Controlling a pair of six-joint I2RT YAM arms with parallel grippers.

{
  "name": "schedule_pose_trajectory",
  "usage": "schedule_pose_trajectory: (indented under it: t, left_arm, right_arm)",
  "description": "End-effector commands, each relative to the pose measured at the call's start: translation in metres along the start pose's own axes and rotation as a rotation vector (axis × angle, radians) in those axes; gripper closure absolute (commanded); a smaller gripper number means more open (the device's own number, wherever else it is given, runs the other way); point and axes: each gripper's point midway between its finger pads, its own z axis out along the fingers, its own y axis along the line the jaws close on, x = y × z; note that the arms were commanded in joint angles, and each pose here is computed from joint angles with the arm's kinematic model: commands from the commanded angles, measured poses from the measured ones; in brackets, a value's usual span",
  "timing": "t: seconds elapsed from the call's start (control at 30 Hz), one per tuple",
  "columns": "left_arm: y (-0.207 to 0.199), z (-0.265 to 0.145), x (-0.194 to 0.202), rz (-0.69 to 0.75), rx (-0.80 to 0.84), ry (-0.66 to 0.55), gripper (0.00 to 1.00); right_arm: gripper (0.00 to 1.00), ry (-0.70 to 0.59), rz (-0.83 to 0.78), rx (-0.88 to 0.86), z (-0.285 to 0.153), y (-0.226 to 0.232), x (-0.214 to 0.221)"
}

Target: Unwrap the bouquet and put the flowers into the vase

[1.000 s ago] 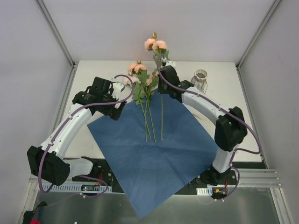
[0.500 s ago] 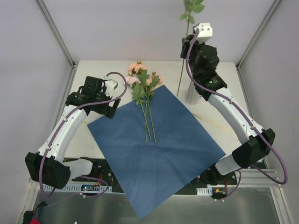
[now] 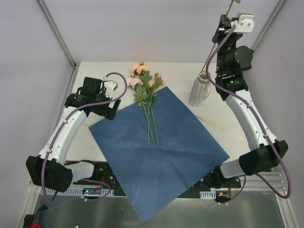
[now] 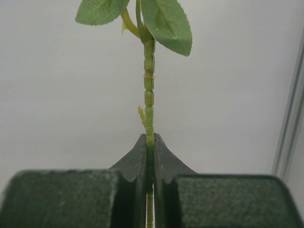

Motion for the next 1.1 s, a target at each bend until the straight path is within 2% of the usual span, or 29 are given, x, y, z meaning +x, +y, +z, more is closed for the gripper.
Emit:
schedule_pose_trajectory:
  t: [0.0, 0.23, 0.37, 0.6, 0.63, 0.67, 0.7, 0.73, 0.8, 0.83, 0.9, 1.07]
  left_arm:
    - [-0.002, -0.013, -0.012, 0.021, 0.013, -0.046, 0.01]
    - [-0.003, -0.016, -0.013, 0.024, 0.019, -0.052, 0.01]
    - [-0.004, -0.018, -0.016, 0.022, 0.022, -0.062, 0.01]
    - [-0.003, -0.021, -0.017, 0.021, 0.014, -0.071, 0.01]
    - [-0.003, -0.021, -0.017, 0.023, 0.014, -0.071, 0.01]
    - [-0.002, -0.022, -0.017, 0.023, 0.012, -0.072, 0.01]
    - [-0.002, -0.022, -0.017, 0.023, 0.011, -0.076, 0.01]
    - [-0.002, -0.022, -0.017, 0.02, 0.011, -0.076, 0.01]
    - [-0.003, -0.024, -0.018, 0.021, 0.013, -0.083, 0.01]
    - [-0.003, -0.024, -0.019, 0.019, 0.014, -0.083, 0.01]
    - [-0.004, -0.024, -0.019, 0.018, 0.017, -0.085, 0.01]
    - [-0.003, -0.025, -0.018, 0.02, 0.008, -0.088, 0.01]
  right_arm:
    - [0.99, -0.143, -0.004, 0.079, -0.004, -0.03, -0.043]
    - [0.99, -0.106, -0.061, 0.117, -0.009, -0.044, -0.006]
    - [0.99, -0.055, -0.086, 0.127, -0.017, -0.047, 0.032]
    - [0.99, 0.028, -0.054, 0.111, -0.038, -0.045, 0.07]
    - [0.95, 0.091, -0.065, 0.103, -0.042, -0.044, 0.083]
    - [0.87, 0.115, -0.057, 0.105, -0.045, -0.045, 0.083]
    - [0.74, 0.145, -0.054, 0.116, -0.048, -0.046, 0.086]
    - [0.5, 0.219, -0.063, 0.118, -0.054, -0.046, 0.097]
    - [0.34, 0.253, -0.02, 0.148, -0.061, -0.051, 0.092]
    - [0.29, 0.288, -0.017, 0.146, -0.068, -0.051, 0.1]
    - [0.29, 0.275, 0.024, 0.135, -0.077, -0.05, 0.089]
    - [0.29, 0.405, 0.121, 0.071, -0.115, -0.031, 0.092]
